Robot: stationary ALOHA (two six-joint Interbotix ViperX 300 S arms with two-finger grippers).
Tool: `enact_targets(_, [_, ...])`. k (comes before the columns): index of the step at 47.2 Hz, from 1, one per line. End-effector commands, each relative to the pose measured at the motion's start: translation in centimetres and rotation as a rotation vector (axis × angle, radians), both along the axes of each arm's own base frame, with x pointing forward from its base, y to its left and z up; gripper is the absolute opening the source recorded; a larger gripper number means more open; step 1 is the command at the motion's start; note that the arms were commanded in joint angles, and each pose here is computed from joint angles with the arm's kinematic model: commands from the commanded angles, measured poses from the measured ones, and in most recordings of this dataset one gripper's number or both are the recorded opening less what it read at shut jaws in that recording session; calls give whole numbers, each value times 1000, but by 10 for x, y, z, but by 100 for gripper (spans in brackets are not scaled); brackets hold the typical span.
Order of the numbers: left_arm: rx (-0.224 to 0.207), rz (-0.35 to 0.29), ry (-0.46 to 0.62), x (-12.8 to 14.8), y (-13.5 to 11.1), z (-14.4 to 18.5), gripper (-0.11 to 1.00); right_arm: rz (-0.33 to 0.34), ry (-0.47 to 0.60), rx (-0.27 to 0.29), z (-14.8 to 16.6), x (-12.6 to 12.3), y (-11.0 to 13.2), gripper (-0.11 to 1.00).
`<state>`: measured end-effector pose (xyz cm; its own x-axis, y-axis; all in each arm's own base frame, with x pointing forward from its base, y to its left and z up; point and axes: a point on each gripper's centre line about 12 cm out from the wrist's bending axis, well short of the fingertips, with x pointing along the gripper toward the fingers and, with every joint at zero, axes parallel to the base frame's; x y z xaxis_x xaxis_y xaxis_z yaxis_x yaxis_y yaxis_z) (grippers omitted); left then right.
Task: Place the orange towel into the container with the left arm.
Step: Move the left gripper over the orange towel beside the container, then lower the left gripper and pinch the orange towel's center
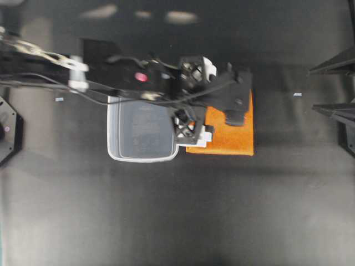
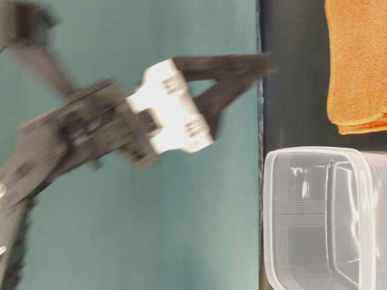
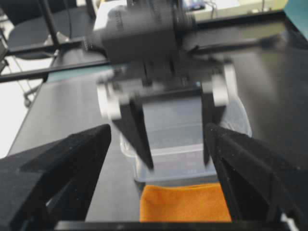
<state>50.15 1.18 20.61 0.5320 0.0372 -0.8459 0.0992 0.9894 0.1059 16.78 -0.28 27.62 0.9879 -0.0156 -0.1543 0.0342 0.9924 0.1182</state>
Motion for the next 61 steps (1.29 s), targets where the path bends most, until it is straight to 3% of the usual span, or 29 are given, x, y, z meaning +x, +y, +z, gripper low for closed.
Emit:
enact_targets(1, [-1, 13, 1, 12, 5, -9, 90, -1, -20, 6, 6, 1, 0, 77])
enact_targets(20, [-3, 22, 119, 26, 10, -82, 90, -3, -55, 5, 9, 2, 0, 77])
enact_targets(43, [-9, 12, 153, 20, 2, -115, 87, -2, -63, 6, 10, 2, 0, 77])
enact_targets(48, [-7, 2, 161, 18, -2, -117, 76, -2, -69, 8, 11, 2, 0, 77])
enact_targets(57, [0, -25, 140, 19, -12, -106, 25, -1, -68, 9, 10, 2, 0, 77])
enact_targets(61, [0, -29, 115, 20, -13, -92, 7, -2, -69, 9, 10, 2, 0, 77])
